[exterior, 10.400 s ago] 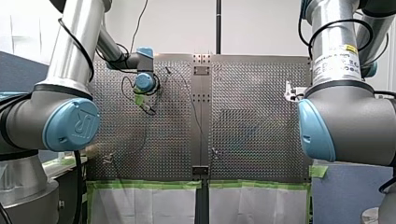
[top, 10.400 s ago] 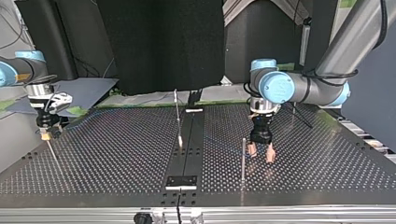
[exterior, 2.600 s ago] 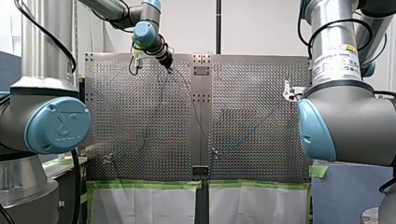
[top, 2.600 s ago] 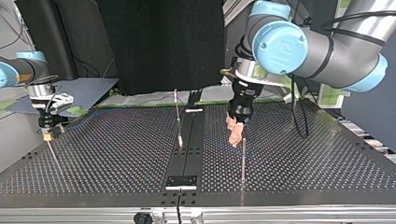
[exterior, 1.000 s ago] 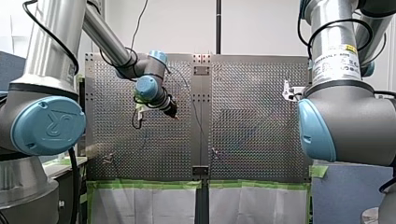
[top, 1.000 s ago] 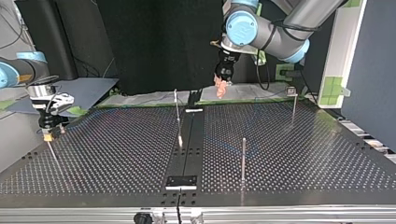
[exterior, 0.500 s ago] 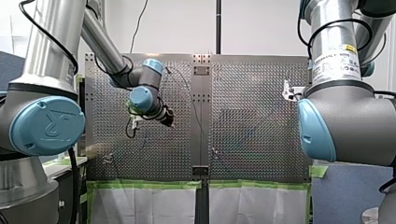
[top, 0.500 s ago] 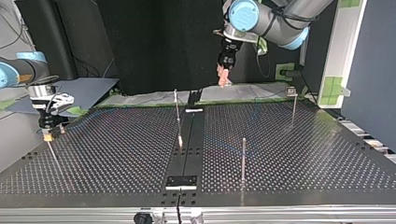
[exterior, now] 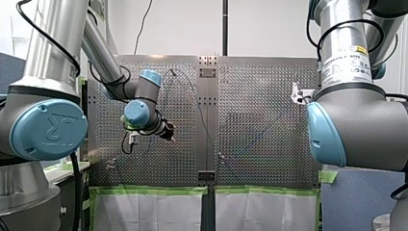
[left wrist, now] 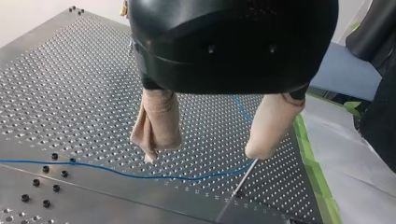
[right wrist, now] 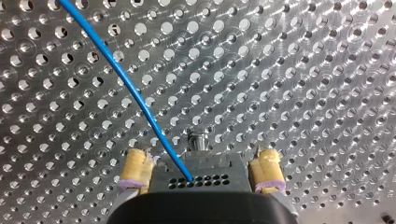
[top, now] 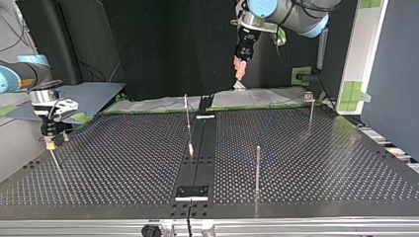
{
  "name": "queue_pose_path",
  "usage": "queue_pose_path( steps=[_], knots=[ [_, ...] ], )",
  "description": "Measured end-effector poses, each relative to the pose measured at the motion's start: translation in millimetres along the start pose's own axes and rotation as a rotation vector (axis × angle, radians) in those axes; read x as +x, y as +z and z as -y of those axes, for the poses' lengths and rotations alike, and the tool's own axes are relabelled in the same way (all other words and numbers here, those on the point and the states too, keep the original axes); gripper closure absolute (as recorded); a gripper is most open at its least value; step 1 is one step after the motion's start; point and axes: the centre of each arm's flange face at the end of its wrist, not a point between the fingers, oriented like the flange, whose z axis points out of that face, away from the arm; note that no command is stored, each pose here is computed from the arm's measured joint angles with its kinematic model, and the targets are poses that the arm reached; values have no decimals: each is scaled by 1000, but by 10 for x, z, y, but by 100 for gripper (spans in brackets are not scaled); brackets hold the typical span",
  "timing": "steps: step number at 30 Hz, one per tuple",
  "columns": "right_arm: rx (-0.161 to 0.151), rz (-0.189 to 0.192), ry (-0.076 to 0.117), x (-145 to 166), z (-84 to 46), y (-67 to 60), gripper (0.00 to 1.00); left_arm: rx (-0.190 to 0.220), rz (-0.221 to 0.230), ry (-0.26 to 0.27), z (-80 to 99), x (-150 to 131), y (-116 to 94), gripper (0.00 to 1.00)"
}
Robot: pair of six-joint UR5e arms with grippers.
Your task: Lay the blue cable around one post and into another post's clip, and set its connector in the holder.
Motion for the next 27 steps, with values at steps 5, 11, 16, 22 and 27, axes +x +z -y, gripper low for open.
queue_pose_path(
  steps=[5,11,16,22,27],
  knots=[
    [4,0,0,-2,23,5,0,1,5,-2,-34,102,-68,0],
    [15,1,-1,-3,57,9,0,3,44,-17,-44,85,-40,0],
    [19,2,-2,-4,73,10,0,9,84,-58,-41,41,4,0],
    [21,2,-2,-4,82,12,0,15,137,-118,-32,-15,50,0],
    [26,1,-3,-3,89,13,0,4,185,-139,-41,-68,89,0]
  ],
)
